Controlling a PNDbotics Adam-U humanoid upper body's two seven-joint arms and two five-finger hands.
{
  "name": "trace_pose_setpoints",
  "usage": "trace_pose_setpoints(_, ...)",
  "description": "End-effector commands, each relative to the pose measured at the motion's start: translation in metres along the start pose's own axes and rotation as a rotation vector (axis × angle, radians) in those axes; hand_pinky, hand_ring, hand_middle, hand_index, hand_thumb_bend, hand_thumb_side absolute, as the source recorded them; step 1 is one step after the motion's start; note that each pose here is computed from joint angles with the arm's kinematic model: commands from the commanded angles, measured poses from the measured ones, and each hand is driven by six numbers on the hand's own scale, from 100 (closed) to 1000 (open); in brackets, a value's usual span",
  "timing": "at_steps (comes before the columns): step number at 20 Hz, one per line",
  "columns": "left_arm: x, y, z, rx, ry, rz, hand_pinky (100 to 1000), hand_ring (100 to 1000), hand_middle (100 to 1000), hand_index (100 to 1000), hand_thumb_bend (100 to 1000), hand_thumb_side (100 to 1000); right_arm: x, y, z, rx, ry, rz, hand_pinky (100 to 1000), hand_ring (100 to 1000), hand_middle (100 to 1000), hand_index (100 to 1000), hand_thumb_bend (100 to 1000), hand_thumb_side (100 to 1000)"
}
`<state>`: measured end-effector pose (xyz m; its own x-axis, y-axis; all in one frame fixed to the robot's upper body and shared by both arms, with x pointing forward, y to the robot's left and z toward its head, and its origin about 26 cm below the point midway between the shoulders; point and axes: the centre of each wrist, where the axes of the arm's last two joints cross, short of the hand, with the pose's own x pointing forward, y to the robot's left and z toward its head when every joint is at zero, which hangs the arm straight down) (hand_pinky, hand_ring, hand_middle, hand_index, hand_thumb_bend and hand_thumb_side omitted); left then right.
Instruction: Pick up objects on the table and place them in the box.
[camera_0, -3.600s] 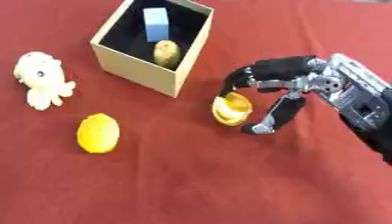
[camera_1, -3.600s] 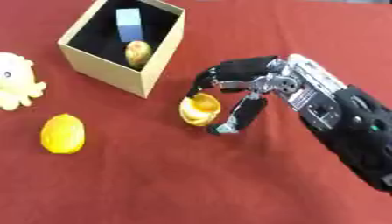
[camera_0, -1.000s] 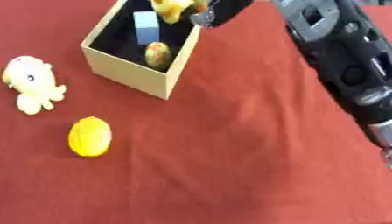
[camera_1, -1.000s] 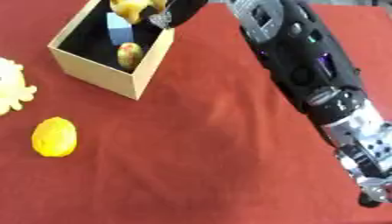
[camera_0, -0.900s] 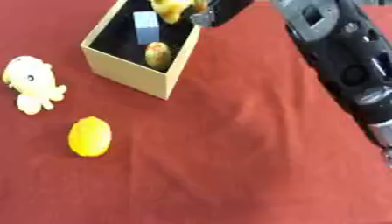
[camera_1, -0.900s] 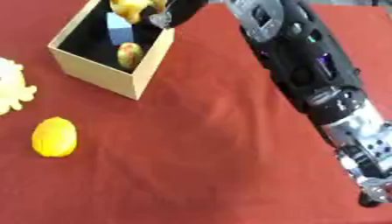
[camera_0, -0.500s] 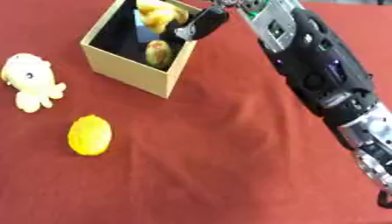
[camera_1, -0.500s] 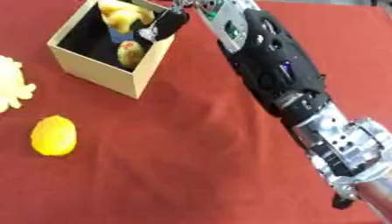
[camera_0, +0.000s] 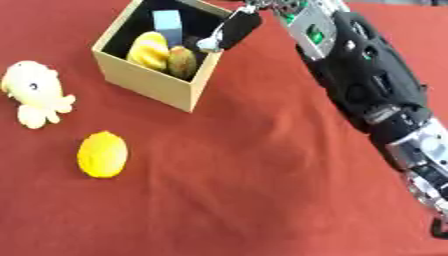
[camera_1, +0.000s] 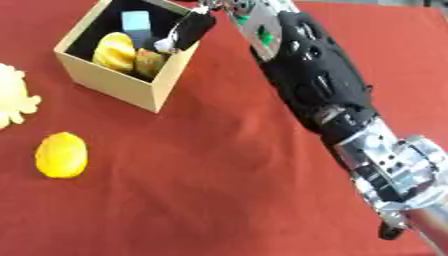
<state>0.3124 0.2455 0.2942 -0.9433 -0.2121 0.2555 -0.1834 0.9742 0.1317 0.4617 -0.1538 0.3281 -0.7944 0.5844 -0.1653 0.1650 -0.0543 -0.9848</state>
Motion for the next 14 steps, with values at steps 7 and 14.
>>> trace_pose_setpoints(7, 0.005, 0.005, -0.005, -0.002, -0.025, -0.013, 769, 777, 813, 885, 295, 710, 0.002, -0.037, 0.028, -0.196, -0.023, -0.01, 856, 949, 760, 855, 128, 425)
trace_pose_setpoints(14, 0.005, 0.02, -0.005, -0.065, -0.015, -0.122, 770, 778, 815, 887, 288, 708, 0.028, -0.073, 0.099, -0.499, -0.095, -0.124, 850, 926, 729, 827, 100, 468)
